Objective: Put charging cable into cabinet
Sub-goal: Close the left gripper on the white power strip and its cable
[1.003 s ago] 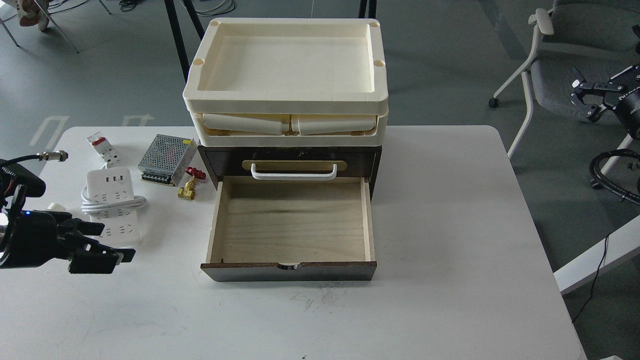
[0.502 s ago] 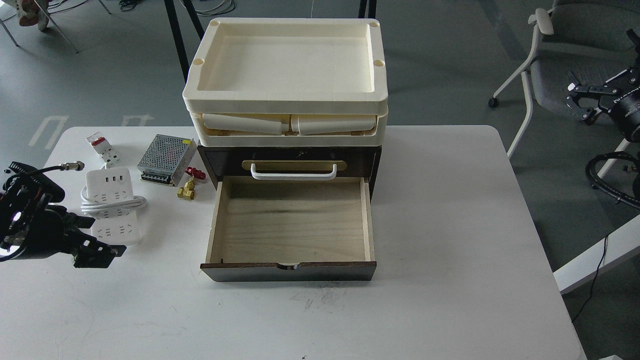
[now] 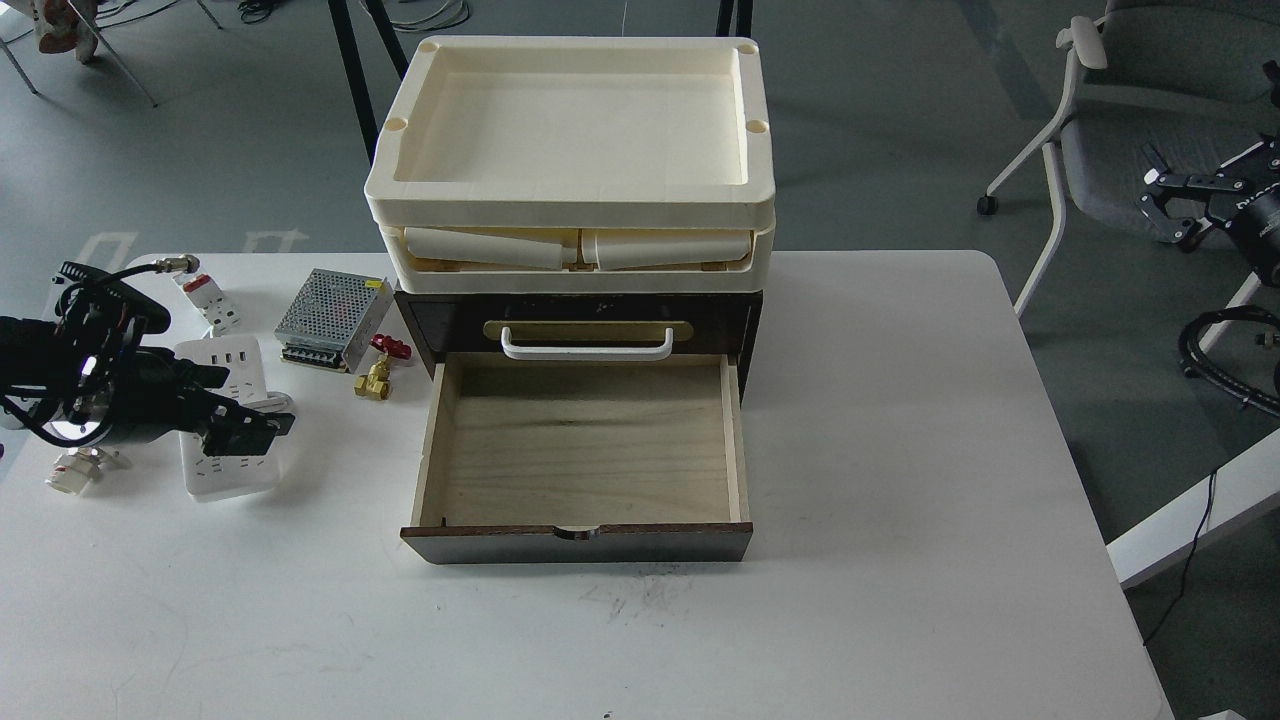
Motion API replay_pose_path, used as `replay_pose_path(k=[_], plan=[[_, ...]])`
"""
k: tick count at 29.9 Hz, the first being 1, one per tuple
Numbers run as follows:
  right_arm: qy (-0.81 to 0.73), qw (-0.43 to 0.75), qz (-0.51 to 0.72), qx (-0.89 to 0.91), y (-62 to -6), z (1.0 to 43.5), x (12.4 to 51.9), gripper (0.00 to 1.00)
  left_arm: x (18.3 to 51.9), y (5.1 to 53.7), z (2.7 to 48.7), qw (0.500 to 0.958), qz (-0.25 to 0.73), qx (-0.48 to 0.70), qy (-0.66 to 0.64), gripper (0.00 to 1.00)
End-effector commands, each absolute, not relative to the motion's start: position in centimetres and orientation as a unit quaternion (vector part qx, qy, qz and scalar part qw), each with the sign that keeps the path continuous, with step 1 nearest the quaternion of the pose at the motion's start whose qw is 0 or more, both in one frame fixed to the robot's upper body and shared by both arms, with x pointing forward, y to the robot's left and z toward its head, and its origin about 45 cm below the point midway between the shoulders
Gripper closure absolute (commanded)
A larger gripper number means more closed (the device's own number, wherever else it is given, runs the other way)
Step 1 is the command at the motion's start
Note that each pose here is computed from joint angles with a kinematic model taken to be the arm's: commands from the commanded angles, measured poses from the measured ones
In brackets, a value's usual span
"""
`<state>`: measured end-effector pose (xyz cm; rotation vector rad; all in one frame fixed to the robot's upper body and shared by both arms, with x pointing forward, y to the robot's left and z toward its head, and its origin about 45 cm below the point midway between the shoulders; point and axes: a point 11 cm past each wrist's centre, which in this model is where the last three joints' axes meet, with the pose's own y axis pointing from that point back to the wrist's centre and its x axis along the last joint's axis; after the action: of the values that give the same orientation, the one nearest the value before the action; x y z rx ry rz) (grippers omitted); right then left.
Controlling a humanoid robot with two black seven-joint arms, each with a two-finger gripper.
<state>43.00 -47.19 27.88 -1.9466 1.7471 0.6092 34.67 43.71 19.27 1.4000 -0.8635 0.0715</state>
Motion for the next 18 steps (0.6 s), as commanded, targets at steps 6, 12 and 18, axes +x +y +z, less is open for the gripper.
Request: replay_pose_path(k=[6, 12, 18], plan=[[0.635, 0.224, 0.224, -0.704, -47.3, 27.5, 42.8, 0.00, 35.4, 45.7, 17.3, 0.645, 0.008, 0.649, -0.402, 0.02], [0.636, 0.224, 0.223, -0.704, -47.3, 27.6, 42.8, 0.00, 35.6, 45.9, 16.5, 0.642, 0.010, 0.651, -0.405, 0.03], [0.636, 0.223, 0.224, -0.704, -47.4, 27.4, 42.8, 0.00, 35.9, 45.8, 15.3, 0.641, 0.013, 0.654, -0.402, 0.04]])
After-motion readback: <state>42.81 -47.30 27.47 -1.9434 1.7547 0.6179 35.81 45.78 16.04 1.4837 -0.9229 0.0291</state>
